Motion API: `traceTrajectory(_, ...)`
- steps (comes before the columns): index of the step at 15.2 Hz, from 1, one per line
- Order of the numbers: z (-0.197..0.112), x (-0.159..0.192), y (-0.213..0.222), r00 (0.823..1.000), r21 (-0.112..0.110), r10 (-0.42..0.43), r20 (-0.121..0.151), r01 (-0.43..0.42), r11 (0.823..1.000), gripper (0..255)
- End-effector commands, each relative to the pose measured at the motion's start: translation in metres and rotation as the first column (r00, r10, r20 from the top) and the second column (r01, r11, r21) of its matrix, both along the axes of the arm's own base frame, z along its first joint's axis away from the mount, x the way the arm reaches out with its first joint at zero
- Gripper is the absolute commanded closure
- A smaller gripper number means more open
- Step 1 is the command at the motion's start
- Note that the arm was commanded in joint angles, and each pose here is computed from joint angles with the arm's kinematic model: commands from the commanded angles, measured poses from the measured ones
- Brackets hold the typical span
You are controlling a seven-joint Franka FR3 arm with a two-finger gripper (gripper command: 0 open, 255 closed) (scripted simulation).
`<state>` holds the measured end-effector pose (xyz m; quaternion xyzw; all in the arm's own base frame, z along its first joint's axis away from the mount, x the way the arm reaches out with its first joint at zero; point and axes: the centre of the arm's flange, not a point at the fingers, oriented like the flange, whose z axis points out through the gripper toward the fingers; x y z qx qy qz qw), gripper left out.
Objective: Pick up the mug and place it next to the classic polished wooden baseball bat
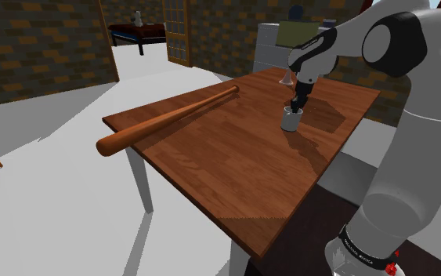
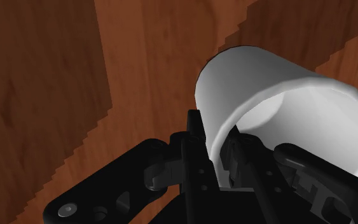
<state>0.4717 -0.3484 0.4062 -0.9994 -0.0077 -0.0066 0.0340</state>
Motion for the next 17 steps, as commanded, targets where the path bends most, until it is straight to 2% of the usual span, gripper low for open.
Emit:
traceTrajectory(1,0.0,0.0,0.0,1.0,0.0,0.0,0.0,0.0,1.0,255)
traceTrajectory(17,0.084,0.0,0.0,1.0,0.0,0.0,0.0,0.0,1.0,255)
